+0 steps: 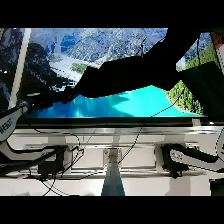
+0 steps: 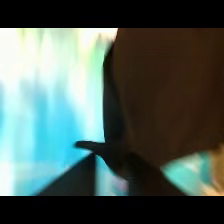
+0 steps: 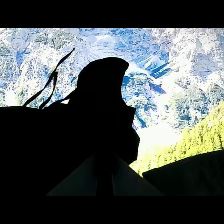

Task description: Fold the clothes and pants, and hang the long-sleeved shirts on hangers.

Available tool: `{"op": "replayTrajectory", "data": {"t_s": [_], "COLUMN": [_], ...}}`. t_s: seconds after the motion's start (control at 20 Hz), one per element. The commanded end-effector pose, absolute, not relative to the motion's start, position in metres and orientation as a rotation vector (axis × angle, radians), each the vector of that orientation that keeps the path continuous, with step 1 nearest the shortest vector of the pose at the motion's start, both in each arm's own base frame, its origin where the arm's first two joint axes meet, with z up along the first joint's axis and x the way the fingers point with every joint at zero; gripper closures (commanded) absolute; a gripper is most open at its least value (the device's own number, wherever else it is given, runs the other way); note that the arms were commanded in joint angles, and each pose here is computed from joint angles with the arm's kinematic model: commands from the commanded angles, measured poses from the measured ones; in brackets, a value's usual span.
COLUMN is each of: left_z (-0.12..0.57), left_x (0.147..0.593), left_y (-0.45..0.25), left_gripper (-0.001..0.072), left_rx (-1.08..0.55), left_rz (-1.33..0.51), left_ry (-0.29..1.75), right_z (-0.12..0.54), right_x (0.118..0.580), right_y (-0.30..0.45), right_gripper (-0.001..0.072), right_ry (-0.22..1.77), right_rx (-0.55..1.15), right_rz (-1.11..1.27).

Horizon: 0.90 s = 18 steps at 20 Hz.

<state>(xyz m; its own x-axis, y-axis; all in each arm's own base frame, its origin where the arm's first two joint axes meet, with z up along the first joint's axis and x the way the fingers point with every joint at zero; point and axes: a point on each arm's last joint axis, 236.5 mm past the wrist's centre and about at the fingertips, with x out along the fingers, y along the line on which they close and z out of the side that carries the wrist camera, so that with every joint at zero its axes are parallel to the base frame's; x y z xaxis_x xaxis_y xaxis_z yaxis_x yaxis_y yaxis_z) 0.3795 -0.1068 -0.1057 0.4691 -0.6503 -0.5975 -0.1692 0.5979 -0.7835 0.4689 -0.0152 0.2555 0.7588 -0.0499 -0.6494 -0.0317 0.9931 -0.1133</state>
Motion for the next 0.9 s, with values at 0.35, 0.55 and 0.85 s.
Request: {"op": "replayTrajectory", "data": {"t_s": [0.35, 0.55, 0.85], "left_z": [0.012, 0.102, 0.16], "left_x": [0.513, 0.551, 0.504], "left_y": [-0.061, -0.002, 0.116], "left_gripper": [0.0701, 0.0702, 0.0701], "left_rx": [-0.859, -0.825, -0.453], "left_rz": [-0.301, -0.267, -0.031], "left_ry": [0.699, 0.521, 0.487], "right_z": [0.279, 0.299, 0.227], "right_x": [0.484, 0.495, 0.464], "right_y": [-0.041, -0.052, -0.066], "right_gripper": [0.0691, 0.0691, 0.0692], "right_ry": [0.596, 0.499, 0.805], "right_rx": [-0.158, -0.159, -0.145], "right_rz": [-0.088, -0.113, -0.12]}}
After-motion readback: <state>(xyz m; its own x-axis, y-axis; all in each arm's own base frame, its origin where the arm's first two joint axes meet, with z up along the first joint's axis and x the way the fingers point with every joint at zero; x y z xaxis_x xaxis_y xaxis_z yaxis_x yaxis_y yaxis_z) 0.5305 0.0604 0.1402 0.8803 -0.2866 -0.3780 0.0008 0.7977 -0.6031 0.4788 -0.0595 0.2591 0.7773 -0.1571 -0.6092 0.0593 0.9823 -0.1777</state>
